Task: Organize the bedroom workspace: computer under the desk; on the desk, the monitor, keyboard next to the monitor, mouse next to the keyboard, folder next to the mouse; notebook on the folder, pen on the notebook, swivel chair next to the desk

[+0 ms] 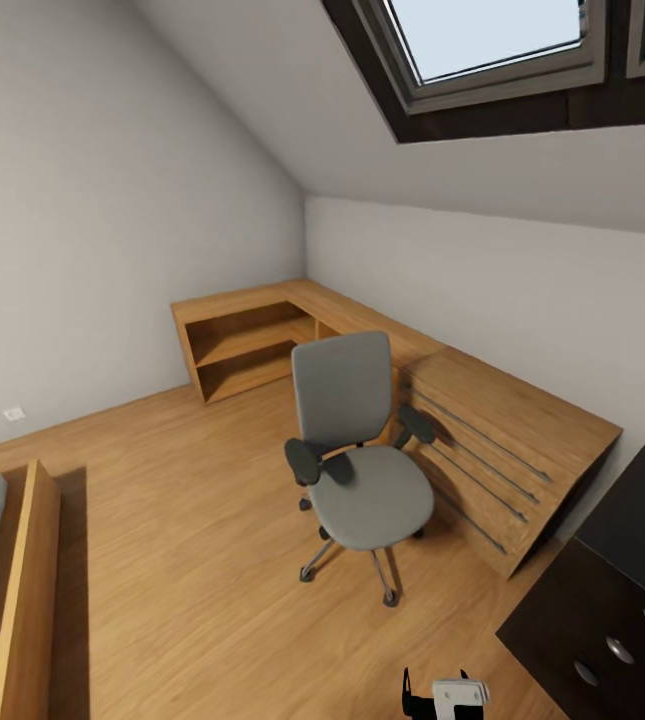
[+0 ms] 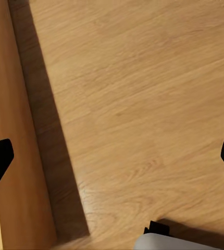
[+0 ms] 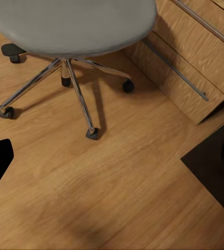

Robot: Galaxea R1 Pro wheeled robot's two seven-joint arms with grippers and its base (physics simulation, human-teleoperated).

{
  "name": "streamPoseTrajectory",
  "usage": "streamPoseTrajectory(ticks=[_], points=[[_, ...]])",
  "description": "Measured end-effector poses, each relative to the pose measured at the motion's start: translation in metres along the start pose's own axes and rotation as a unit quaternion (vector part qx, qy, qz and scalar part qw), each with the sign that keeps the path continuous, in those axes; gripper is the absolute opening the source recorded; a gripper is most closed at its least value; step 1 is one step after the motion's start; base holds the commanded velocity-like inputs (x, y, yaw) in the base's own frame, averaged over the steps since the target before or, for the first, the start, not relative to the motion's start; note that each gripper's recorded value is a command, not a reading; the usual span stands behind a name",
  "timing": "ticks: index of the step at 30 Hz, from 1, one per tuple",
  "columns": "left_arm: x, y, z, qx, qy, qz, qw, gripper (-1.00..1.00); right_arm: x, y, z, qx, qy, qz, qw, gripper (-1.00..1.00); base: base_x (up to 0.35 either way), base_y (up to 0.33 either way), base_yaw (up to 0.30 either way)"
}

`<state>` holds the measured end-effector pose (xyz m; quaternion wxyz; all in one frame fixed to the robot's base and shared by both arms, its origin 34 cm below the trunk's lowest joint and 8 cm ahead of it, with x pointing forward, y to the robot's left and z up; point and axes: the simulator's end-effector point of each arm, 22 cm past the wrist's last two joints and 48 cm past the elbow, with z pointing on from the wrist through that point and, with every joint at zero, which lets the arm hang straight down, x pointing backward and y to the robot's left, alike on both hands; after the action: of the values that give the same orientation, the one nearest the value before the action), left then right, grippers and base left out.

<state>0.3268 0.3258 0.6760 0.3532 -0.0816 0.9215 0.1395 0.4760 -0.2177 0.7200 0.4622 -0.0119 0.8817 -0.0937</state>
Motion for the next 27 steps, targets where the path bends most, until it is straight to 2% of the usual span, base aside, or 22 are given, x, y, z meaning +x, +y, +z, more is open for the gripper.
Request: streamPoseTrajectory(ticks=[10, 19, 27], points=[[-0.0007, -0.0003, 0.0000, 0.000, -0.001, 0.000, 1.0000, 1.00, -0.0004, -0.0022, 0.0009, -0.001, -0.001, -0.001, 1.0000, 1.00, 0.000, 0.000, 0.026], [-0.0001, 0.0008, -0.0003, -0.003, 0.000, -0.001, 1.0000, 1.00, -0.0019, -0.0010, 0.0002, 0.000, -0.004, 0.001, 1.0000, 1.00, 0.166, 0.107, 0.270], [-0.0002, 0.0004, -0.0003, -0.003, 0.000, -0.001, 1.0000, 1.00, -0.0018, -0.0003, 0.0003, -0.001, -0.004, 0.000, 1.0000, 1.00, 0.019, 0.012, 0.277]])
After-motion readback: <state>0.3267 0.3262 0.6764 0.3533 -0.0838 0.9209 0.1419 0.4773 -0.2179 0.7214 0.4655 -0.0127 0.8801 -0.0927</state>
